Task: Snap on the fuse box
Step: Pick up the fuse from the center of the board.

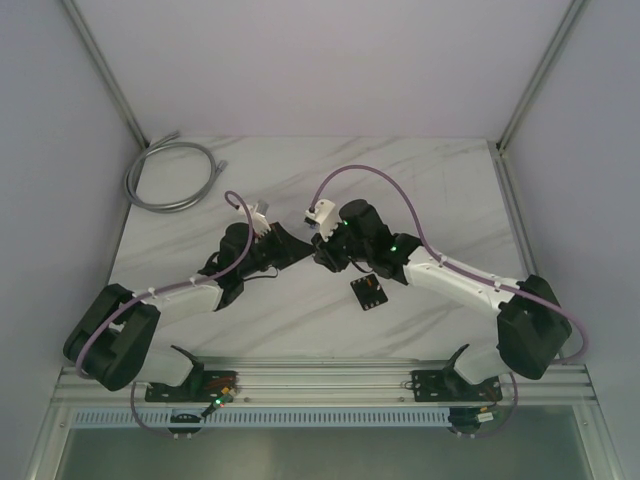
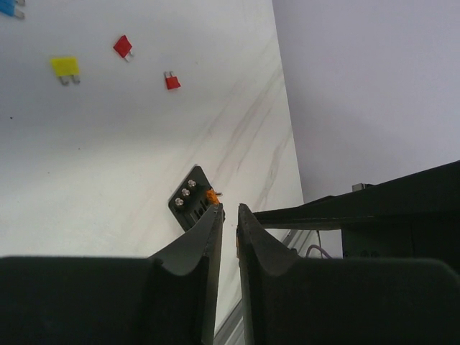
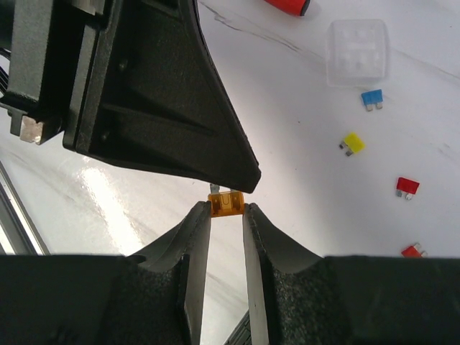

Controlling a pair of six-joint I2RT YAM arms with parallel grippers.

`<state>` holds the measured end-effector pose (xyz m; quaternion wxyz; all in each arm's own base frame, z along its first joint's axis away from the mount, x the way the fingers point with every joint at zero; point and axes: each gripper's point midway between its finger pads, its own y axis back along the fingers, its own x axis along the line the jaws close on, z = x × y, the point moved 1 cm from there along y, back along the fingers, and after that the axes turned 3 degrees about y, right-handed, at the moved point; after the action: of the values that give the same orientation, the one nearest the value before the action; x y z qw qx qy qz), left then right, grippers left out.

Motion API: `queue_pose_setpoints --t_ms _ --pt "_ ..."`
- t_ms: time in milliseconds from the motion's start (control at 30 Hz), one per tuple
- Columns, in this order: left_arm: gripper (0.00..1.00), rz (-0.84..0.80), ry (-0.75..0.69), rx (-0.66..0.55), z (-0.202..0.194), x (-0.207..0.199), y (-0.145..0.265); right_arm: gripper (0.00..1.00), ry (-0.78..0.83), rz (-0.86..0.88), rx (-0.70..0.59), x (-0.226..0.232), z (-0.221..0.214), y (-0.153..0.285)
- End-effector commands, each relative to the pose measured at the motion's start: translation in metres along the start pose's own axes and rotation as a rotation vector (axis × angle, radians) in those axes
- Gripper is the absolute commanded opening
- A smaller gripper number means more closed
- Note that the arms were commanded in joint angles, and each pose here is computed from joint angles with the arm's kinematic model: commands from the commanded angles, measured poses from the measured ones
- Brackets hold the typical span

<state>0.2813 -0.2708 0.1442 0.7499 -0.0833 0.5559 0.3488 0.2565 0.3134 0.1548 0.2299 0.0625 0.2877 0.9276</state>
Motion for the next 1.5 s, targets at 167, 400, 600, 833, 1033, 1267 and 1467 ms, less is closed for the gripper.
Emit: queue_pose_setpoints --t_ms 167,400,600,833,1033,1267,1467 --pt "0.23 -0.065 -0.008 0.016 -0.001 -0.02 -0.003 0.26 -0.003 -0.039 -0.046 -0.004 0.009 0.001" --pt "0.18 -0.073 -0.008 0.018 -0.002 -0.023 -0.002 0.26 -0.014 -0.053 -0.05 -0.007 0.01 0.001" --pt "0.06 -0.071 -0.007 0.009 -0.001 -0.023 -0.001 0.31 -0.028 -0.061 -0.075 -0.007 0.016 0.003" --pt "0.03 -0.102 -0.024 -0.056 0.012 -0.042 0.01 0.45 -0.091 -0.06 -0.176 -0.002 0.035 0.02" --pt "0.02 -0.171 -0.037 -0.159 0.031 -0.072 0.031 0.5 -0.278 -0.064 -0.444 0.006 0.073 0.062" --pt "0.02 -0.295 -0.007 -0.257 0.045 -0.106 0.059 0.49 -0.512 0.077 -0.749 0.024 0.109 0.103" --pt "0.01 -0.406 0.016 -0.282 0.045 -0.133 0.076 0.46 -0.63 0.167 -0.864 0.029 0.122 0.115"
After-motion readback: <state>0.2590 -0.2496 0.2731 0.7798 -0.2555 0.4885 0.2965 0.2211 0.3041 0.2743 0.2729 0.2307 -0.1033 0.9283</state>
